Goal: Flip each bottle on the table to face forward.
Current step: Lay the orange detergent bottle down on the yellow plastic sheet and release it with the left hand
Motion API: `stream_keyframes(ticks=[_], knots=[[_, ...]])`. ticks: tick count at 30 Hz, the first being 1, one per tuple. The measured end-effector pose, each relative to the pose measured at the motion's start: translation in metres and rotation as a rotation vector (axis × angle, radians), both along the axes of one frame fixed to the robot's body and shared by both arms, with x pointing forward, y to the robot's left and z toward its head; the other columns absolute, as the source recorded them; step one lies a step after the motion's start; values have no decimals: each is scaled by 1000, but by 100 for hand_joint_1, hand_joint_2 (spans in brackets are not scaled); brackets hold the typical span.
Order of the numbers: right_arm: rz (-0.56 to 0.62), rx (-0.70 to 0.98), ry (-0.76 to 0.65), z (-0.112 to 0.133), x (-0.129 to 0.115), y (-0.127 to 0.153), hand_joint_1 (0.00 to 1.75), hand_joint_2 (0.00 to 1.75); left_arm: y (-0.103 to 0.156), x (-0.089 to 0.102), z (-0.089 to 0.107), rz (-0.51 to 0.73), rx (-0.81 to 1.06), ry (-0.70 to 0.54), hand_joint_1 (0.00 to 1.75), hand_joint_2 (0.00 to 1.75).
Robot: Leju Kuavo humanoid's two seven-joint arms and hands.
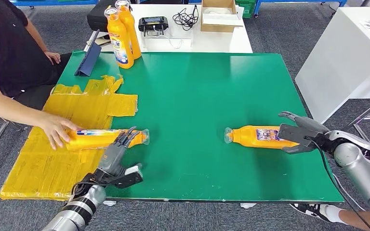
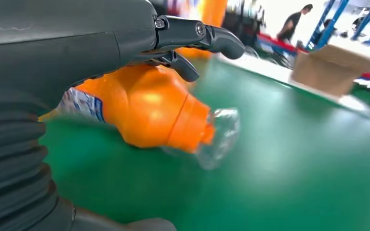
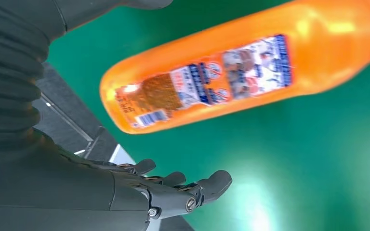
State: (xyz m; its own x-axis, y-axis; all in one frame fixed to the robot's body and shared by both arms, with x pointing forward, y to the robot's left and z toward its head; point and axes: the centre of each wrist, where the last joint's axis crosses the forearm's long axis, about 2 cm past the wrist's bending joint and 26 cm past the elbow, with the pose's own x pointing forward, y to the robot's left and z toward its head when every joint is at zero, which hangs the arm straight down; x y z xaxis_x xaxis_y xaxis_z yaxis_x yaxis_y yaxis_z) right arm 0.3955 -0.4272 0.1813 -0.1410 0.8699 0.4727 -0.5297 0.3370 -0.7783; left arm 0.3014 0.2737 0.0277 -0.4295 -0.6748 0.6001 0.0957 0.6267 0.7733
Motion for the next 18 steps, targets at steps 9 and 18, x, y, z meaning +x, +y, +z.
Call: stream_keyframes(ticks=[9,18], knots=[[-10,-66,15,-29,-4,-6,0,175,-28,3,31,-290,-767,202,0,0],[-30,-142,-14,-54,1,16,0,175,-46,0,50,-373,-834,147,0,0]])
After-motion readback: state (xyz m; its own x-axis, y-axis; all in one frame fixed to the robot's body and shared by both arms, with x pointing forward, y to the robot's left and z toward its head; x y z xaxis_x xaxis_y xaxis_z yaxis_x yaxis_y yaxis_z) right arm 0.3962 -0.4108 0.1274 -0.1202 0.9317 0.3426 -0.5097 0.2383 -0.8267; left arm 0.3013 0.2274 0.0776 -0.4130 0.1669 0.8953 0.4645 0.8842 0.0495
